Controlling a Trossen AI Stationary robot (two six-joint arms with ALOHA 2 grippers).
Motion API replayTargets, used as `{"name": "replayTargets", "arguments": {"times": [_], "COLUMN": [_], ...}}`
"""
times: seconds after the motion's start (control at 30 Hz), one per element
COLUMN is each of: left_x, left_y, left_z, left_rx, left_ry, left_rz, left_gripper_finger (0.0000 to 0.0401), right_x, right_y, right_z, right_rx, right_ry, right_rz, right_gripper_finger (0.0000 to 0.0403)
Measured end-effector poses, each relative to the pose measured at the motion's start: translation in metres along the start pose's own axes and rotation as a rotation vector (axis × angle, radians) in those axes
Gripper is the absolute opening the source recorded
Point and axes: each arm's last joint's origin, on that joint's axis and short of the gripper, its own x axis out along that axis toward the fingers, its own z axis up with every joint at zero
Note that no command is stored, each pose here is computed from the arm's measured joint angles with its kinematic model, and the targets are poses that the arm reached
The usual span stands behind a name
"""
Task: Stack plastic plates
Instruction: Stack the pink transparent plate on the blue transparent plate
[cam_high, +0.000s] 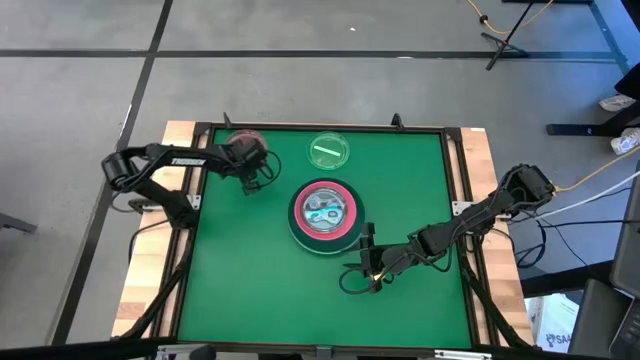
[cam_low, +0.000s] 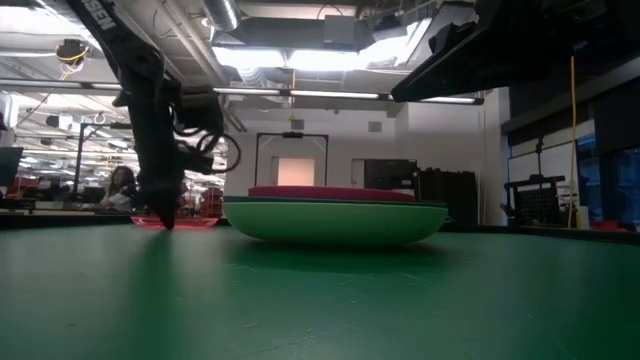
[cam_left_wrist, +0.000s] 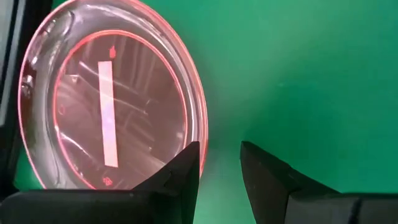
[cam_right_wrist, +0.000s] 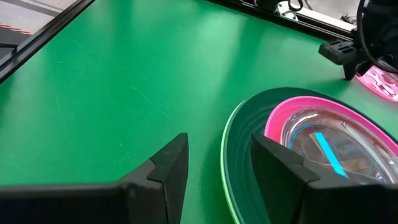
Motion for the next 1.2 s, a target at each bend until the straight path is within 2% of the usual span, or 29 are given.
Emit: {"name": "replayTargets", "arguments": {"times": [0.27, 0.5, 0.63, 0.83, 1.1, 1.2], "left_x": [0.009, 0.012, 0.013, 0.015, 0.014, 0.012], "left_y": [0.002, 0.007, 0.013, 0.018, 0.015, 0.011], "left_z": [0.006, 0.005, 0.003, 0.001, 0.003, 0.005], "left_rx": [-0.016, -0.044, -0.06, -0.088, -0.082, -0.063], "left_ry": [-0.013, -0.012, -0.008, 0.007, -0.009, -0.009], "left_rz": [0.106, 0.087, 0.069, 0.073, 0.087, 0.131], "left_gripper_finger": [0.011, 0.0106, 0.0078, 0.001, 0.0002, 0.0002], "right_x": [0.0, 0.0, 0.0, 0.0, 0.0, 0.0], "right_y": [0.0, 0.0, 0.0, -0.001, -0.001, -0.001], "right_z": [-0.001, -0.001, -0.001, 0.0, 0.0, 0.0], "right_rx": [-0.002, -0.003, -0.003, 0.0, 0.0, 0.0], "right_ry": [0.006, 0.008, 0.007, 0.002, 0.002, 0.002], "right_rz": [0.0, 0.0, 0.0, -0.039, -0.045, -0.045], "right_gripper_finger": [0.0166, 0.0166, 0.0166, 0.0166, 0.0166, 0.0166]}}
